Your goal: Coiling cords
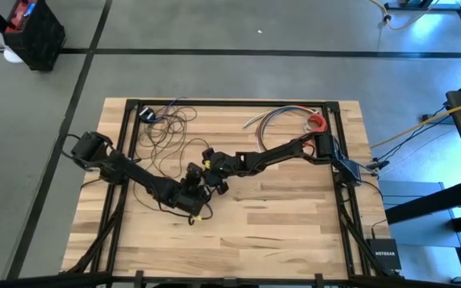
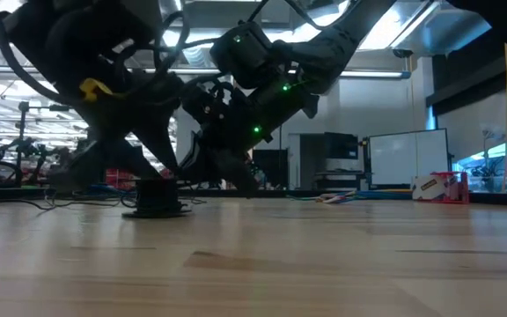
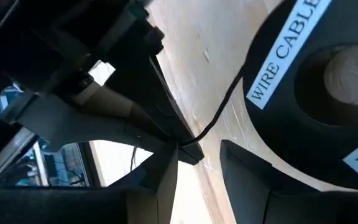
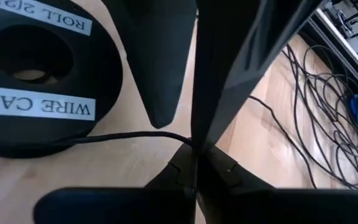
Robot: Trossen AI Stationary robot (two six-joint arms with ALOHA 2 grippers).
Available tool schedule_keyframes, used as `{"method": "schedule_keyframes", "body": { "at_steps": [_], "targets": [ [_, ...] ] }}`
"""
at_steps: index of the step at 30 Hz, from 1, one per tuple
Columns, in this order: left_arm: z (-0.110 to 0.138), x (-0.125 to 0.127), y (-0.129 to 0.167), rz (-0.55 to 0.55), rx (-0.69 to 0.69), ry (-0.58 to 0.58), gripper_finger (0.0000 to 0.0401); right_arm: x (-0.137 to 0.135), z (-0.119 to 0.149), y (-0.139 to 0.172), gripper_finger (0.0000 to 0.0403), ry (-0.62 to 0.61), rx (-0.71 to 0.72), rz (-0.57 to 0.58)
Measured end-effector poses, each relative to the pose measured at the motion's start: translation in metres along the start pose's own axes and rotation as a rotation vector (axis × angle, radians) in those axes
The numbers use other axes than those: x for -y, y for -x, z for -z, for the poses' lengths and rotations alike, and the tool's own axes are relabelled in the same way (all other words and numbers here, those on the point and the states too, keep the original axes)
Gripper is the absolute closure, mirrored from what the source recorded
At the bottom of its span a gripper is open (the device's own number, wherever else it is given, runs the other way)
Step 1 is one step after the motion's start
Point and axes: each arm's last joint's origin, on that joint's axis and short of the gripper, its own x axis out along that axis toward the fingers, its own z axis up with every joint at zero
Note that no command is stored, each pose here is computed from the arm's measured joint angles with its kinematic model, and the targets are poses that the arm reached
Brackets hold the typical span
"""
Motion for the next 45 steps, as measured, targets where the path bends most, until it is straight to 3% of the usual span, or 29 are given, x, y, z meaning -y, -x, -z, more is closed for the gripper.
{"method": "schedule_keyframes", "body": {
  "at_steps": [9,19,25,29,34,39,42,45],
  "targets": [
    [-0.003,0.001,-0.003,-0.024,0.008,-0.054,0.0293,0.0,0.0,0.0,0.0395,0.0,0.002,-0.006],
    [-0.003,0.0,-0.003,-0.035,0.008,-0.054,0.0396,0.0,-0.001,0.0,0.0395,-0.007,0.027,-0.021],
    [-0.002,0.0,-0.004,-0.032,-0.001,0.001,0.0399,0.0,0.0,0.0,0.0395,-0.009,0.024,-0.023],
    [-0.002,0.001,-0.004,-0.015,-0.001,0.061,0.04,0.002,0.0,0.003,0.0391,-0.035,-0.051,0.046],
    [0.005,0.003,-0.004,0.004,-0.049,0.129,0.0401,0.009,-0.003,0.019,0.0346,-0.047,-0.175,0.08],
    [0.01,0.006,-0.003,0.023,-0.085,0.198,0.0401,0.011,-0.007,0.039,0.029,-0.126,-0.234,-0.012],
    [0.01,0.008,-0.001,0.032,-0.086,0.221,0.0401,0.007,-0.013,0.048,0.027,-0.197,-0.176,-0.165],
    [0.009,0.009,0.001,0.033,-0.079,0.226,0.0401,0.001,-0.023,0.049,0.0264,-0.278,-0.084,-0.247]
  ]
}}
